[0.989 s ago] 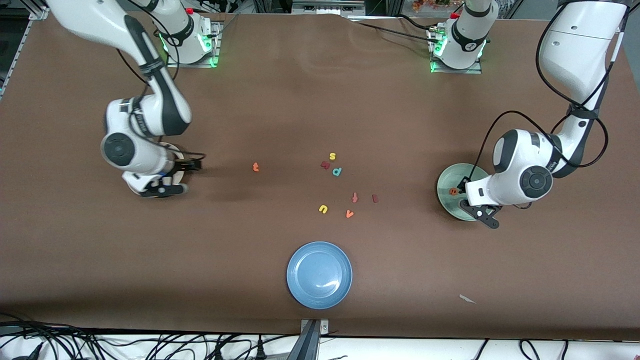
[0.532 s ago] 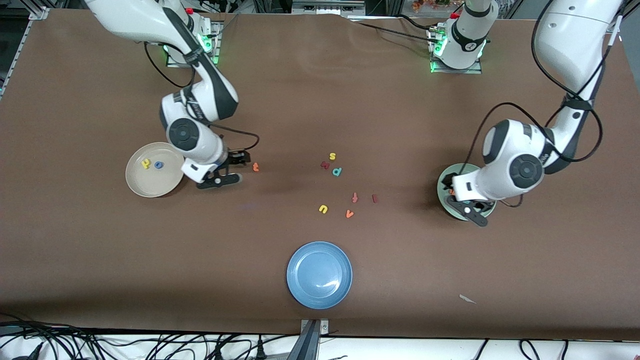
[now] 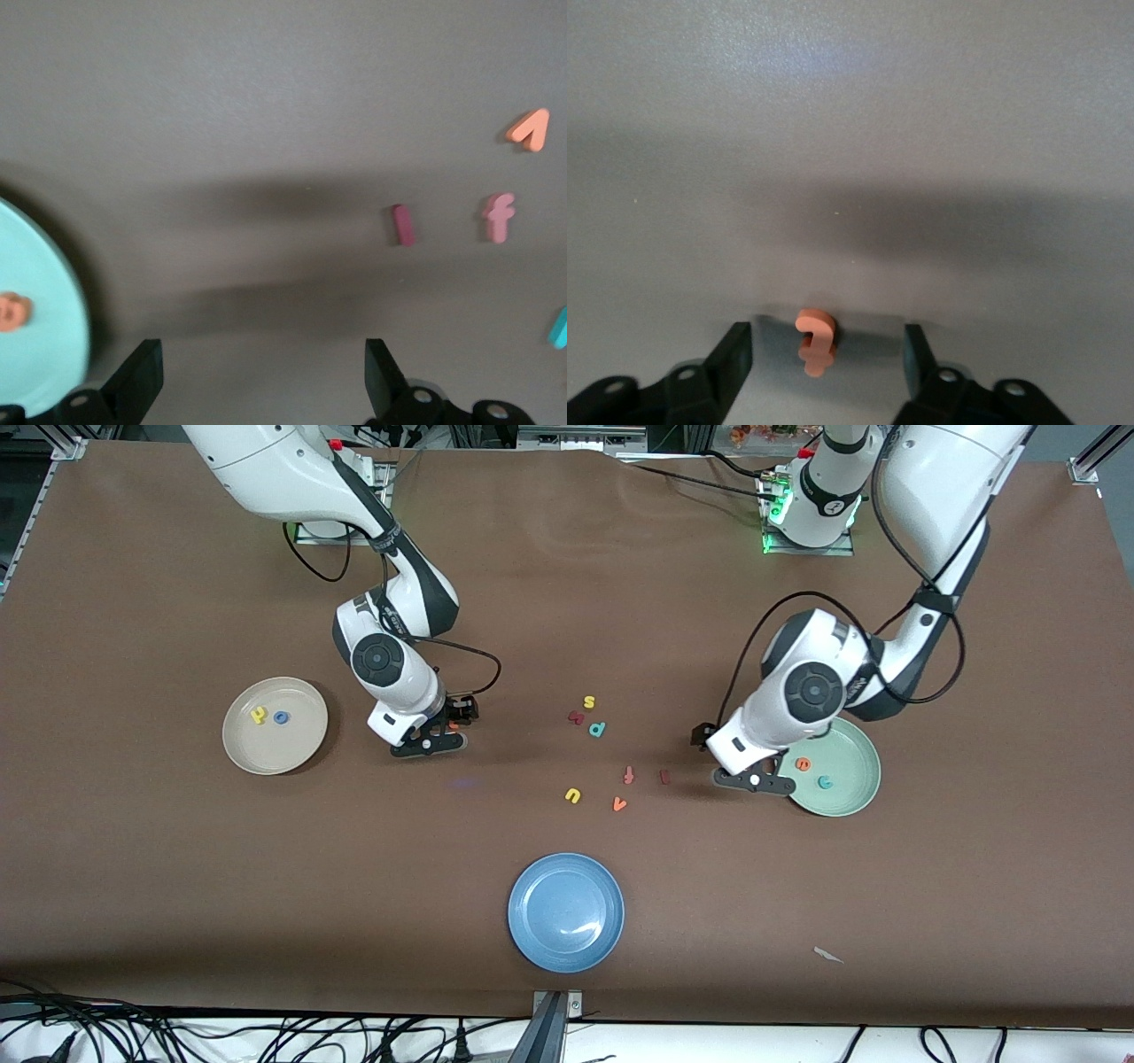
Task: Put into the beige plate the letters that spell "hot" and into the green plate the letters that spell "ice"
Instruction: 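Carry the orange letter to the white plate while the left gripper grasps the pink l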
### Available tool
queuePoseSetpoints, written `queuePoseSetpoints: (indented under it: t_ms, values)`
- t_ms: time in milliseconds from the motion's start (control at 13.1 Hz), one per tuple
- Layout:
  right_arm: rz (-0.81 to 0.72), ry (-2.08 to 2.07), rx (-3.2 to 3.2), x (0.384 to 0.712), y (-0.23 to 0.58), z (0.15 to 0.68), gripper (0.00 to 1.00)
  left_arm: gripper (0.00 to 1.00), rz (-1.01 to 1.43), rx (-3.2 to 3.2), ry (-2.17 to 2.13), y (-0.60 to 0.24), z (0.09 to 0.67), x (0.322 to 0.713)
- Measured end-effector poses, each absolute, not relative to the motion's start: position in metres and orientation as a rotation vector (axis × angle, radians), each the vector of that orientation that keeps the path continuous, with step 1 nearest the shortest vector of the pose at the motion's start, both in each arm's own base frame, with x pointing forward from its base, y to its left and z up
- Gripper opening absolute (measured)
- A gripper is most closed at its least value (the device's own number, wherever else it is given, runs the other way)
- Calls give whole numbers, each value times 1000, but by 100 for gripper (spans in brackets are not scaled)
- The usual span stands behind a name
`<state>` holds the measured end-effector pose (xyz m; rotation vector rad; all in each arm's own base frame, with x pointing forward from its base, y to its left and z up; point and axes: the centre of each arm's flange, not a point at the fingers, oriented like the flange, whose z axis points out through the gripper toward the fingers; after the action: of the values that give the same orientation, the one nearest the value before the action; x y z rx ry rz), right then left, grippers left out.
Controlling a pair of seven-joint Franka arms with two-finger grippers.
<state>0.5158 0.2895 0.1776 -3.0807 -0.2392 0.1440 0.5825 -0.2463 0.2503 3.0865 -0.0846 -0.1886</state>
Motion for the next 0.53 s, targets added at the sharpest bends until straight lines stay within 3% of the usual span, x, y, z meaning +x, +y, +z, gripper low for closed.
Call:
queuePoseSetpoints:
  t_ms: [380, 456, 532]
  values:
    - [147, -239, -3081, 516, 289, 177, 62, 98, -210, 3063, 147, -298, 231, 586]
    - [149, -239, -3081, 515, 289, 176, 53, 88, -217, 3058, 144, -302, 225, 588]
    - [149, -237, -3082, 516, 289, 175, 46, 85, -226, 3053, 139, -306, 219, 589]
